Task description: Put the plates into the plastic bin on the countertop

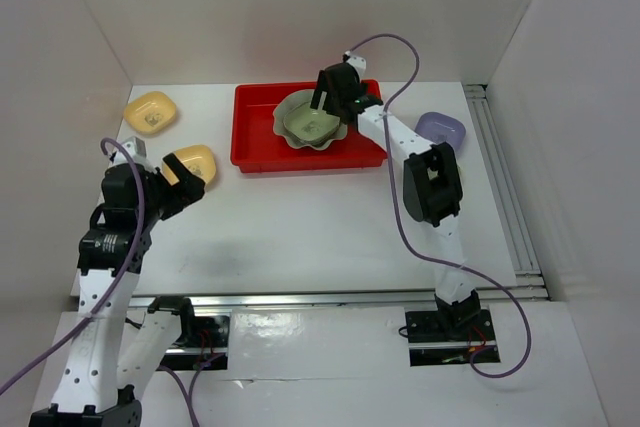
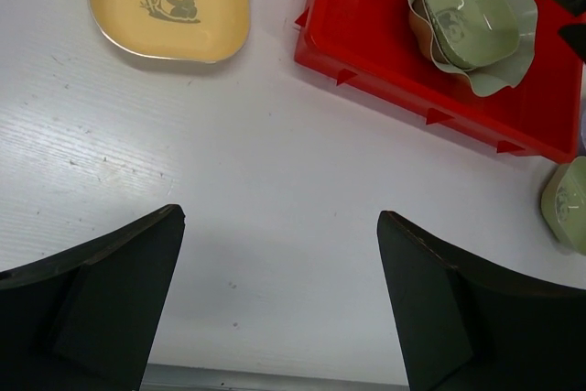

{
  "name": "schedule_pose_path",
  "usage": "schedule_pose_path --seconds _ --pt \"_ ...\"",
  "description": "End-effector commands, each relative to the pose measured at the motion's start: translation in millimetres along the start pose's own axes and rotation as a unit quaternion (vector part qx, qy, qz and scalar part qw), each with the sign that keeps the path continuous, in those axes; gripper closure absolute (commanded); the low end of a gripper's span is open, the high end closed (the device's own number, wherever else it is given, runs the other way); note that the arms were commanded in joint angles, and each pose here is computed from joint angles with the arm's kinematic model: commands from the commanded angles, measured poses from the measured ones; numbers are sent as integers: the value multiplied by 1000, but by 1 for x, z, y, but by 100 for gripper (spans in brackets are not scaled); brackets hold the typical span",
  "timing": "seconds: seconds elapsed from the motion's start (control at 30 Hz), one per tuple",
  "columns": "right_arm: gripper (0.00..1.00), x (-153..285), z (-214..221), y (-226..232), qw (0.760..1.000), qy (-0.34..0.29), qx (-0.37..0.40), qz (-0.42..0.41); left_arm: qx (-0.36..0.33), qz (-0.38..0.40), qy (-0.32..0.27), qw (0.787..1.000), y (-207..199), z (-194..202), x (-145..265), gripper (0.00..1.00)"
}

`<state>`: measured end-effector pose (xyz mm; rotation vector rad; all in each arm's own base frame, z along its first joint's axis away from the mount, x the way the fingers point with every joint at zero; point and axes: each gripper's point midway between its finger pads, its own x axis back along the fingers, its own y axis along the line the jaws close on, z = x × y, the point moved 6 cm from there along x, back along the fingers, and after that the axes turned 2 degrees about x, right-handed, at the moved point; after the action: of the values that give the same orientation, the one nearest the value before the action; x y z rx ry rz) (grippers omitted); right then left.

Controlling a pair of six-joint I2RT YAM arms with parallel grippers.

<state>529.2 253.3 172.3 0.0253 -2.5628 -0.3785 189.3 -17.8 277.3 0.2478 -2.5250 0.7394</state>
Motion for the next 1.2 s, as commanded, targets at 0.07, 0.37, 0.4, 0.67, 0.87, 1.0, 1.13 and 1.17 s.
schedule_pose_path --seconds 0.07,0.37,0.4,0.67,0.87,1.0,1.13,1.17 --pt "0 79 -90 37 992 -116 -17 -52 -18 43 0 999 -8 2 -6 0" --pt "0 181 -119 31 984 -179 19 -1 -2 190 72 979 -45 48 -27 0" --pt "0 185 -104 22 985 -168 40 17 15 227 95 969 -52 56 -31 0" --pt "0 311 -97 -34 979 -189 63 36 -59 313 189 929 -149 148 -51 0" --pt "0 354 -91 -68 976 -191 64 87 -115 298 239 917 -234 216 -84 0" --pt "0 365 -81 -97 976 -178 48 113 -128 299 256 910 -273 253 -103 0" --pt "0 394 -87 -108 976 -203 11 83 -134 300 255 909 -330 277 -116 0" --pt "0 405 -90 -113 975 -208 1 79 -134 282 269 911 -329 295 -132 0"
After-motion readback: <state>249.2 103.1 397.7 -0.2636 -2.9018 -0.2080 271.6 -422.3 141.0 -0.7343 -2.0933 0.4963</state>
